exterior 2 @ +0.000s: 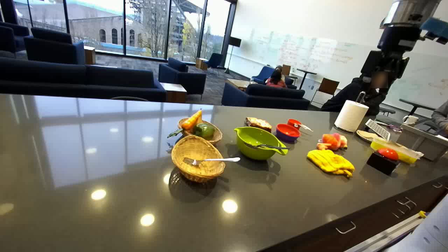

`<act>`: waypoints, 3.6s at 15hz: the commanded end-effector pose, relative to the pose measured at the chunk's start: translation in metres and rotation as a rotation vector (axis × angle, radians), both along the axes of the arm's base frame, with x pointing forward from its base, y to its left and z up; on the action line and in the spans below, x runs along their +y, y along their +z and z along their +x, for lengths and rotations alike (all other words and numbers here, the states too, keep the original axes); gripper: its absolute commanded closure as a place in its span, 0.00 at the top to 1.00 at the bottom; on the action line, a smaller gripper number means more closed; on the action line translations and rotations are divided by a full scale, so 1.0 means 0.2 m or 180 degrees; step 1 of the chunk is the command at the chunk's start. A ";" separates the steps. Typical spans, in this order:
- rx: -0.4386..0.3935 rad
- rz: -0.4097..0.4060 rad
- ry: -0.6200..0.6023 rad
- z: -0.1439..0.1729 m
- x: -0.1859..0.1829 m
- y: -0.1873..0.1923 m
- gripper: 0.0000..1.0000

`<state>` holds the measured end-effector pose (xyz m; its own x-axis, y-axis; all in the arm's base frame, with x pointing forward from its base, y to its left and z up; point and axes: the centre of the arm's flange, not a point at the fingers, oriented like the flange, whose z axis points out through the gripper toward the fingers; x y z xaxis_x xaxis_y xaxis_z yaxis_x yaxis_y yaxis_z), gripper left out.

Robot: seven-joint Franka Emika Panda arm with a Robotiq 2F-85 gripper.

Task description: Put the brown packet inside the green bowl

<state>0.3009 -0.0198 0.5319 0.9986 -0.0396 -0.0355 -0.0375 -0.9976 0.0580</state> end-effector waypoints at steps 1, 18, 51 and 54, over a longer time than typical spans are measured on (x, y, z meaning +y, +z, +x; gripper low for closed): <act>-0.0001 0.0000 0.0000 0.00 0.00 0.00 1.00; -0.0015 0.0084 0.0354 0.32 0.10 -0.21 1.00; -0.0403 0.0083 -0.0241 2.01 -0.24 -0.68 1.00; -0.0339 0.0071 -0.0278 2.13 -0.29 -0.74 1.00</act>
